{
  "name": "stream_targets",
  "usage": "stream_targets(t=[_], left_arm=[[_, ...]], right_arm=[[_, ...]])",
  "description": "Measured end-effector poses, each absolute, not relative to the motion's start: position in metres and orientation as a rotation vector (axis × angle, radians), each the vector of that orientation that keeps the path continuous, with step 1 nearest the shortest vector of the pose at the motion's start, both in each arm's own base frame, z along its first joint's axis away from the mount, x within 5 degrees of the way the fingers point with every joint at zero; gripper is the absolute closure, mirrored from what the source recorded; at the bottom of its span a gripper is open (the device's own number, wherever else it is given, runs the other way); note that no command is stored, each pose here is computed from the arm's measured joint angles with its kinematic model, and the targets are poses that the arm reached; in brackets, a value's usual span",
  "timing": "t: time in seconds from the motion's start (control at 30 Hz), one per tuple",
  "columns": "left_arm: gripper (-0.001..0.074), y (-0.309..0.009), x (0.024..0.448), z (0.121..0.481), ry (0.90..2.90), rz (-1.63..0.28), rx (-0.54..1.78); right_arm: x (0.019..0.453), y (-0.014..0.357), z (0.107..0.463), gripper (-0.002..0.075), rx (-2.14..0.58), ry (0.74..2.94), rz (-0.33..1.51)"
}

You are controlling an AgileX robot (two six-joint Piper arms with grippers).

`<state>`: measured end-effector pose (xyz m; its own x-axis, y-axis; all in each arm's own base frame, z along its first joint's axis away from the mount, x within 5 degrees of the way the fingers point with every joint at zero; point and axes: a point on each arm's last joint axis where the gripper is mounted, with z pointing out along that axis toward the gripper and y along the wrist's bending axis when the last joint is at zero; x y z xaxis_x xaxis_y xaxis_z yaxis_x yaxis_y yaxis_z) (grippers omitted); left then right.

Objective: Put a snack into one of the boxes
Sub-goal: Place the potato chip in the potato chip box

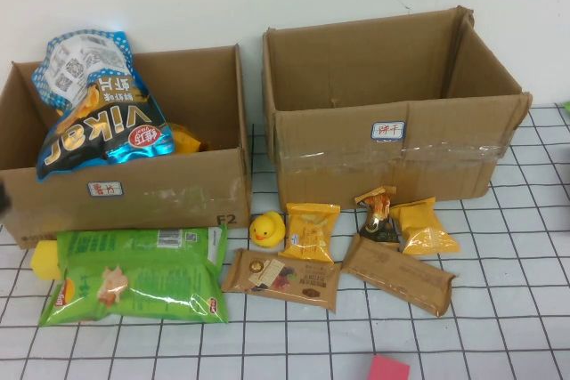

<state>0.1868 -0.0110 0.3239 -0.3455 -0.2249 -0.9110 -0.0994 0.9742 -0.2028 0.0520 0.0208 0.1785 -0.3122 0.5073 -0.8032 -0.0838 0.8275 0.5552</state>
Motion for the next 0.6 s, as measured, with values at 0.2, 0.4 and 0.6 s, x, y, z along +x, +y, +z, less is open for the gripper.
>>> stream_targets(t=[0.2, 0.4, 0.6], left_arm=[[0.0736, -0.015, 0.149, 0.303, 1.919, -0.193, -0.195], [0.0736, -0.017, 0.15, 0.313, 1.905, -0.186, -0.161], [0.0736, -0.025, 0.197, 0.352, 1.929, -0.155, -0.161]], right_arm=[[0.052, 0.021, 0.179, 0.0727, 0.326, 1.8, 0.614], [0.052, 0.021, 0.179, 0.0727, 0.327, 1.799, 0.617], [0.052, 0.021, 0.179, 0.0727, 0.328, 1.799, 0.618]])
